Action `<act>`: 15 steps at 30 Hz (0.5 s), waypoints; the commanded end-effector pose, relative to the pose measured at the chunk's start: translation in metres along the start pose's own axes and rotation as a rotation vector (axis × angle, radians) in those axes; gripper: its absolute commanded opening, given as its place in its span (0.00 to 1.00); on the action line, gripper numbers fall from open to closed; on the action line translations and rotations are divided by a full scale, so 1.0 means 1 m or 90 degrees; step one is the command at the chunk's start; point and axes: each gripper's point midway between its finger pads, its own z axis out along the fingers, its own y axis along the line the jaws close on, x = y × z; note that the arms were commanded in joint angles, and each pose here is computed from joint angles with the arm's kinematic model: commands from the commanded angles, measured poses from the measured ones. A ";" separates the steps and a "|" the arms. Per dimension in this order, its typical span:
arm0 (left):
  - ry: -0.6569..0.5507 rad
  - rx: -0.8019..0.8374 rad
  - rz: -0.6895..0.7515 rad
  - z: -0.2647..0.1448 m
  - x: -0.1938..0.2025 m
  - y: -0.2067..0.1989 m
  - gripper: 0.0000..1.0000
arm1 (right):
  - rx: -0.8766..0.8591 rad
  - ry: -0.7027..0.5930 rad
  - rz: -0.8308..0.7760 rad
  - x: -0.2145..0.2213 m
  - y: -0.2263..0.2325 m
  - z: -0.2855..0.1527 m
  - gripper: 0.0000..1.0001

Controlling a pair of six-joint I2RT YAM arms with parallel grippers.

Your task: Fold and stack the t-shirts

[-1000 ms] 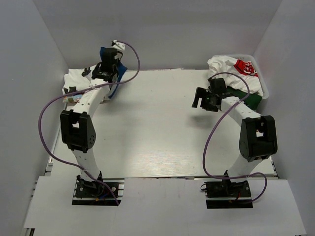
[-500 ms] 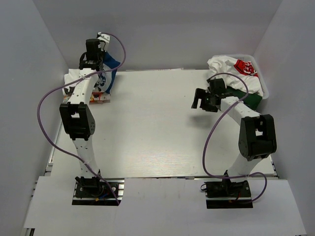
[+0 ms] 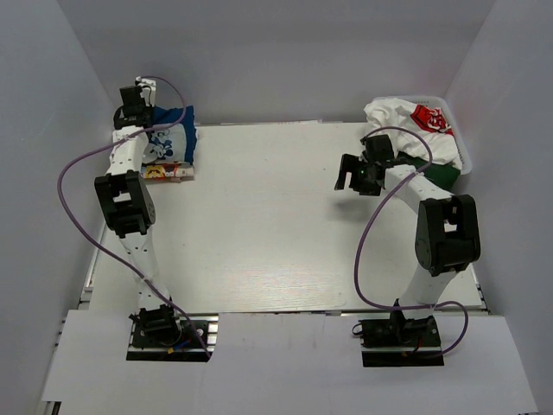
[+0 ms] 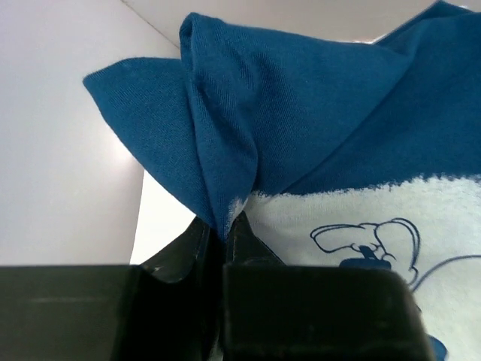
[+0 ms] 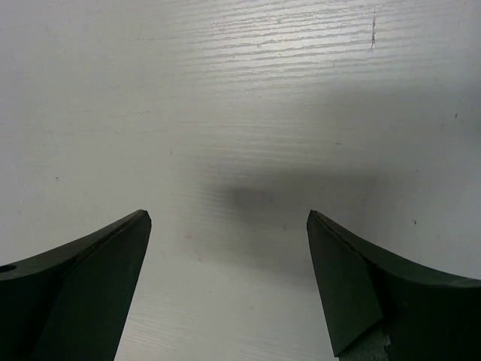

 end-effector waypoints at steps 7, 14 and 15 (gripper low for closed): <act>-0.067 -0.027 -0.027 0.010 -0.024 0.042 0.00 | -0.006 -0.013 0.003 -0.016 0.007 -0.005 0.90; -0.056 -0.036 -0.032 0.016 -0.012 0.052 0.06 | -0.019 -0.004 0.009 -0.016 0.013 -0.002 0.90; -0.056 -0.036 -0.032 0.016 -0.012 0.052 0.11 | -0.027 -0.005 0.008 -0.017 0.015 -0.003 0.90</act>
